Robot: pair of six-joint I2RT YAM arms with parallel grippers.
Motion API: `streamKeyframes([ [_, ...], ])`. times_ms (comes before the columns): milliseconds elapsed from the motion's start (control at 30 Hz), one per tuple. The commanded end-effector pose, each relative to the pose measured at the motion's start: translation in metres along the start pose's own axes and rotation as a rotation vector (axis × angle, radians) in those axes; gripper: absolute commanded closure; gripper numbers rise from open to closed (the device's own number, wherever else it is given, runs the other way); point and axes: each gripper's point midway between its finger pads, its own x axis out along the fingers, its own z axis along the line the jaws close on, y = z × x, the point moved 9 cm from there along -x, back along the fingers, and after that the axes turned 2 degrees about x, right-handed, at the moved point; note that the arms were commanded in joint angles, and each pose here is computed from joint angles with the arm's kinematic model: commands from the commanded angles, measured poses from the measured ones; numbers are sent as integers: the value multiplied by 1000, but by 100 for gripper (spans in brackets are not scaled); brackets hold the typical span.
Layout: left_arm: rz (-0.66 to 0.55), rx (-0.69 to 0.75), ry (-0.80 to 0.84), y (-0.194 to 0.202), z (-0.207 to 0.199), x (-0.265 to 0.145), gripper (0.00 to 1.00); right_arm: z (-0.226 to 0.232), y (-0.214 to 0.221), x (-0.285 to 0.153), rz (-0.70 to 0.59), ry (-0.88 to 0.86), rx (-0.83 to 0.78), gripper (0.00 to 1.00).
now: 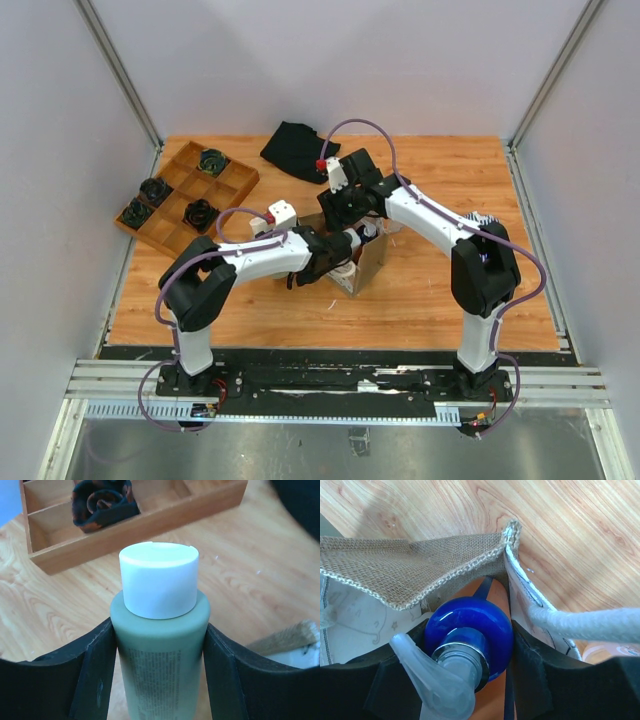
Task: Take the personal care products out of the canvas bag
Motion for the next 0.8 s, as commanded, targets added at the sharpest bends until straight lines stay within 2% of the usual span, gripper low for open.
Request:
streamKeyframes([
  [0,-284,-104,-2,-26,13,7,99,10,-7,-3,-24,-12,-23,99],
  [167,-416,-188,60,-40,15,7,99,10,-10,-1,-25,-24,-42,99],
  [333,-413,-281,35,-23,22,30,100,10,-14,-3,-28,-24,-52,99],
  [433,-409,-237,23,-10,26,37,100,8,-17,-7,-21,-6,-73,99],
  [767,-413,-264,9,-22,61,34,99,2,-20,-14,-20,25,-83,99],
])
